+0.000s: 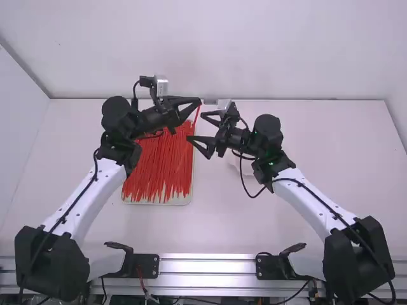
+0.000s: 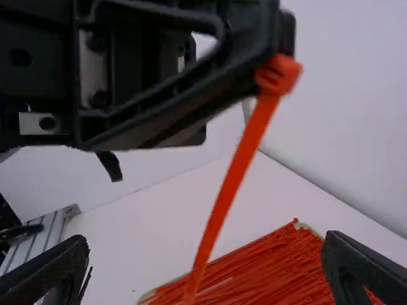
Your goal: Fasten the cable tie
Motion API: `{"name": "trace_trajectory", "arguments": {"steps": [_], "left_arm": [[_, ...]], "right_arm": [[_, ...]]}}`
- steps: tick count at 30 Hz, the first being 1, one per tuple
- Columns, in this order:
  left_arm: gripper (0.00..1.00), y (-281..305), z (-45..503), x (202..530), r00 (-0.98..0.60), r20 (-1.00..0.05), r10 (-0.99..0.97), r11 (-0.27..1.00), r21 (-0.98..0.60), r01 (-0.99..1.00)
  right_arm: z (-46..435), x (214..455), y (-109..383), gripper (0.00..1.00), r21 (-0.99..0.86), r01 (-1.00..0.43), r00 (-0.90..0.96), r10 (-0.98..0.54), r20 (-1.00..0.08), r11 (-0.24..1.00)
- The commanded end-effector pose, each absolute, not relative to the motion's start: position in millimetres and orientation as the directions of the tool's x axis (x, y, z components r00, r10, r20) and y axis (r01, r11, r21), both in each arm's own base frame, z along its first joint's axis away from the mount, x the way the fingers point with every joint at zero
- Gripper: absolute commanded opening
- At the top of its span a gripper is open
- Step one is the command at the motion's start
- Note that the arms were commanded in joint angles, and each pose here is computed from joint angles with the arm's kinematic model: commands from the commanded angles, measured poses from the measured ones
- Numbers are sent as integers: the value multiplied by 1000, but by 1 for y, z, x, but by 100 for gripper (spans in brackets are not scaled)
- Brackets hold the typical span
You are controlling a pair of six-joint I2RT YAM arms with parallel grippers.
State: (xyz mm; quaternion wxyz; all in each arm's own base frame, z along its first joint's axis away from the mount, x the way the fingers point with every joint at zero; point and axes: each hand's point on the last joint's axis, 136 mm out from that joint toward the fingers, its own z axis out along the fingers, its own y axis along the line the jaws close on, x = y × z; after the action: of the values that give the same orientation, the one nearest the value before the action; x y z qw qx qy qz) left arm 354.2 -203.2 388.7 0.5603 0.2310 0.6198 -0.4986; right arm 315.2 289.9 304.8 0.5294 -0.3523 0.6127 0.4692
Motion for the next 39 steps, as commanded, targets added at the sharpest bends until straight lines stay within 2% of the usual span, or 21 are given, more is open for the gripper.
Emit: {"name": "trace_trajectory", "arguments": {"steps": [1,5,7,10,12,14,15,18,19,21,28,29,30,32,36,39], "left_arm": [[2,-207,399,338,-278,-920,-276,330,-362,872],[2,-206,403,337,-268,-921,-285,329,-356,875],[2,-206,402,338,-277,-916,-290,331,-368,869],[2,-205,402,339,-287,-911,-296,331,-379,864],[2,-206,403,339,-289,-910,-298,330,-383,863],[2,-208,404,338,-281,-913,-298,329,-374,867],[2,-208,404,338,-280,-913,-298,328,-373,868],[2,-206,405,339,-277,-911,-304,329,-373,867],[2,-206,406,339,-277,-911,-305,329,-373,867],[2,-206,406,339,-283,-908,-308,325,-380,866],[4,-207,405,342,-285,-906,-315,319,-383,867],[13,-206,404,343,-284,-905,-316,322,-384,865],[26,-204,403,344,-285,-906,-315,326,-385,864],[39,-199,402,346,-287,-906,-311,331,-386,861],[55,-188,402,340,-214,-944,-253,322,-291,901],[61,-179,403,335,-156,-967,-202,308,-214,927]], "right_arm": [[319,315,292,93,186,-939,-171,78,-982,289],[324,307,294,79,162,-957,-146,82,-986,241],[325,306,295,75,158,-958,-142,84,-986,238],[327,304,294,57,147,-964,-131,86,-988,222],[327,304,294,52,146,-964,-130,86,-988,221],[327,304,294,40,148,-964,-133,85,-988,221],[327,304,294,38,148,-964,-133,85,-988,221],[327,306,293,17,178,-958,-161,94,-983,226],[327,306,292,15,178,-957,-161,94,-983,227],[327,308,290,0,182,-955,-164,95,-982,234],[327,310,289,0,196,-951,-177,100,-979,240],[327,311,287,0,197,-950,-178,101,-979,243],[326,314,284,0,201,-947,-181,101,-978,251],[325,317,277,0,206,-946,-187,97,-978,251],[326,314,260,0,191,-962,-179,80,-981,194],[328,311,248,0,181,-971,-173,67,-983,155]]}}
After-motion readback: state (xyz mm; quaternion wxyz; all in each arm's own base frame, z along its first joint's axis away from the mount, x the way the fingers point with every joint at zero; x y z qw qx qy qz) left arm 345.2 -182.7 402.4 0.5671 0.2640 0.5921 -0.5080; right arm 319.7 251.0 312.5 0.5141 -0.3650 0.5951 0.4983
